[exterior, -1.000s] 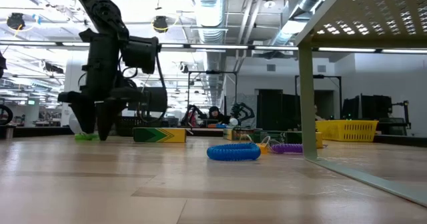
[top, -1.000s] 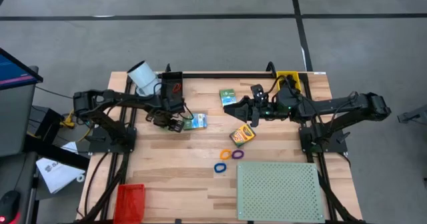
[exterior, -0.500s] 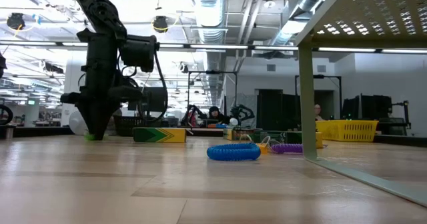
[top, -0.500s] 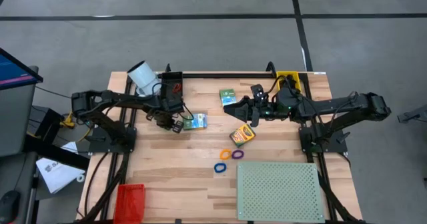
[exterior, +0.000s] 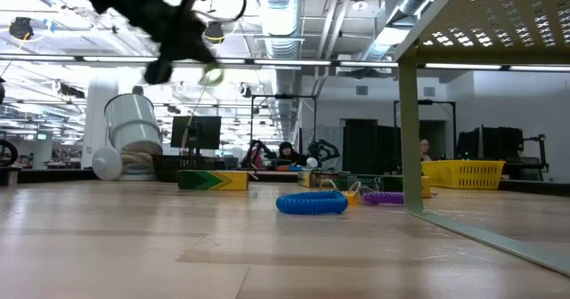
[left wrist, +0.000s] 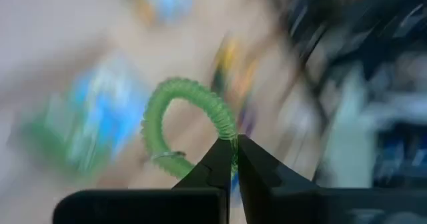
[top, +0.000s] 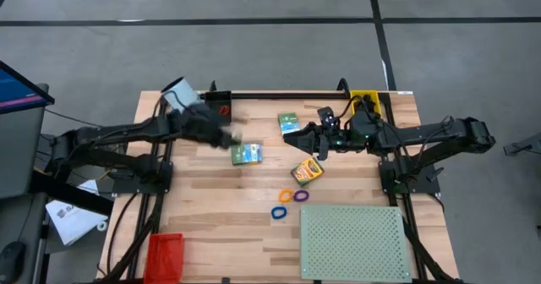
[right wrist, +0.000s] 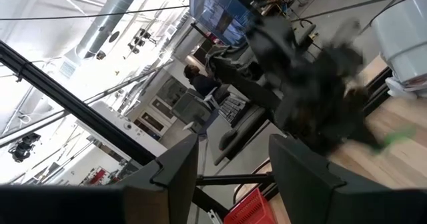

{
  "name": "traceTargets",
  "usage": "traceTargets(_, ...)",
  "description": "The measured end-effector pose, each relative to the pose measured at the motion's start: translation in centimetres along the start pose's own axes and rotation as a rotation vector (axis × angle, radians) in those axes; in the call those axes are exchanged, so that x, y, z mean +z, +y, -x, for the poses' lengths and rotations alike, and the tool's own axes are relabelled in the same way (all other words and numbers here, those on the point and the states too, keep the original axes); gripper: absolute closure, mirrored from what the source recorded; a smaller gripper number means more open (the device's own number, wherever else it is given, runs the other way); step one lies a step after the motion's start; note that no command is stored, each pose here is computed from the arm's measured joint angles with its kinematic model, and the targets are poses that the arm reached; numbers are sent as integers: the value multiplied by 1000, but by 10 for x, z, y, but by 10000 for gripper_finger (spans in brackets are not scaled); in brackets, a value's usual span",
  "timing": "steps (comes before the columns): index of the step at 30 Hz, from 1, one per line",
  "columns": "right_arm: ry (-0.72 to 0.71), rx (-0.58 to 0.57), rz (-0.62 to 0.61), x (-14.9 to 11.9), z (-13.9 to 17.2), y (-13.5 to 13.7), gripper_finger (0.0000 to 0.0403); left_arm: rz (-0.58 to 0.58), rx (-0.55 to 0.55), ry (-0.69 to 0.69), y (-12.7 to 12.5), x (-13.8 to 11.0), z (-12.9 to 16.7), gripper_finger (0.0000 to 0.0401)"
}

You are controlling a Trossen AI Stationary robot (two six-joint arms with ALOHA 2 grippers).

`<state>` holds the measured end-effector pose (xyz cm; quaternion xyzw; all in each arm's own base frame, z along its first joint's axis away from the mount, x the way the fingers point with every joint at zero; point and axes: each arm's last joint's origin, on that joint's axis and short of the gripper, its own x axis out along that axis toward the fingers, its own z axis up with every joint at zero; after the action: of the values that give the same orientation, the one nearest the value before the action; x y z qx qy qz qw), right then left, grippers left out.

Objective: Pick & Place Office Desk Supplies
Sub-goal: Put the green spring keychain into the black bin

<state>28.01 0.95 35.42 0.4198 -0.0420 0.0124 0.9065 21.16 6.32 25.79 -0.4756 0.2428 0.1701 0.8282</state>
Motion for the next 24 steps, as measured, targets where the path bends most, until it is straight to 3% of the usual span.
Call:
traceTargets(4, -5, 0, 4, 1, 0, 0, 223, 54, 32, -240, 7, 27, 3, 400)
traceTargets(8, -13, 3, 3, 1, 0, 0, 223, 111, 170, -323, 29, 54, -3, 400)
traceTargets(17, -31, 18, -2, 3, 0, 2, 223, 57, 659, -122, 72, 102, -23, 400)
traceTargets(24, -33, 25, -3, 3, 0, 3, 223, 35, 755, -43, 85, 108, -38, 399)
